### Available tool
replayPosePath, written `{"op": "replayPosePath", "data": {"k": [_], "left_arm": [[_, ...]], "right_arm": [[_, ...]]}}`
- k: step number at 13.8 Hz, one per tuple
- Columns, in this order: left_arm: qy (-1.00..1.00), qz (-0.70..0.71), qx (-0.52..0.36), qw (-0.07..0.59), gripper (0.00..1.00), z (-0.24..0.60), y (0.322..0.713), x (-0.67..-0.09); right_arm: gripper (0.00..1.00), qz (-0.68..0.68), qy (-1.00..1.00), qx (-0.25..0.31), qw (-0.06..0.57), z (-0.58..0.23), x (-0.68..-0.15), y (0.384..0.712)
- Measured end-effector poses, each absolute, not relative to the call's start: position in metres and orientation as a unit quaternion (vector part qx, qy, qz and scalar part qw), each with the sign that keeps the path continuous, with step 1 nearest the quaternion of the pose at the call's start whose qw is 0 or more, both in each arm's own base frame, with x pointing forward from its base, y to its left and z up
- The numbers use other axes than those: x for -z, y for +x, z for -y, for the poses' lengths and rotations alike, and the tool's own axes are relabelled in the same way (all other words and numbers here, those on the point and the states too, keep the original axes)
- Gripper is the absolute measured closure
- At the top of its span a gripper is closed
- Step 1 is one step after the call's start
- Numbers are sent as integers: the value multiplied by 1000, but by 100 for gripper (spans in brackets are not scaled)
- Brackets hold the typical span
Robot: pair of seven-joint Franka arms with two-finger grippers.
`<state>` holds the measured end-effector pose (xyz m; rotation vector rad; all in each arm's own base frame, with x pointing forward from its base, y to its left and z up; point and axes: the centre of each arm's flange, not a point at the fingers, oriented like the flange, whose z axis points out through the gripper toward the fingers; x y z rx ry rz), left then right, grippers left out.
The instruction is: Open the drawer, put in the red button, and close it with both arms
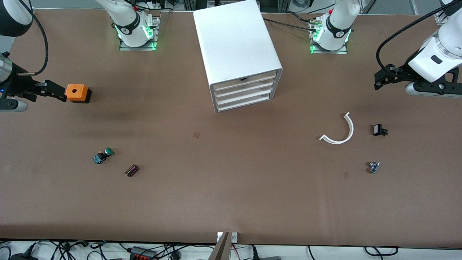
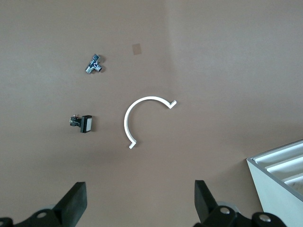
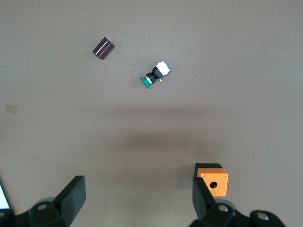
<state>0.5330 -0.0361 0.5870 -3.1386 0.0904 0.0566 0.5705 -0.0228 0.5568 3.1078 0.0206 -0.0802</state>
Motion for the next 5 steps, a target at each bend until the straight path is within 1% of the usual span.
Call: {"op": "replayPosePath", "data": {"k": [5], "left_arm": [[-999, -29, -18, 1, 0, 36, 533, -587]], "right_arm": [[0, -6, 999, 28, 16, 23, -556, 566]]}}
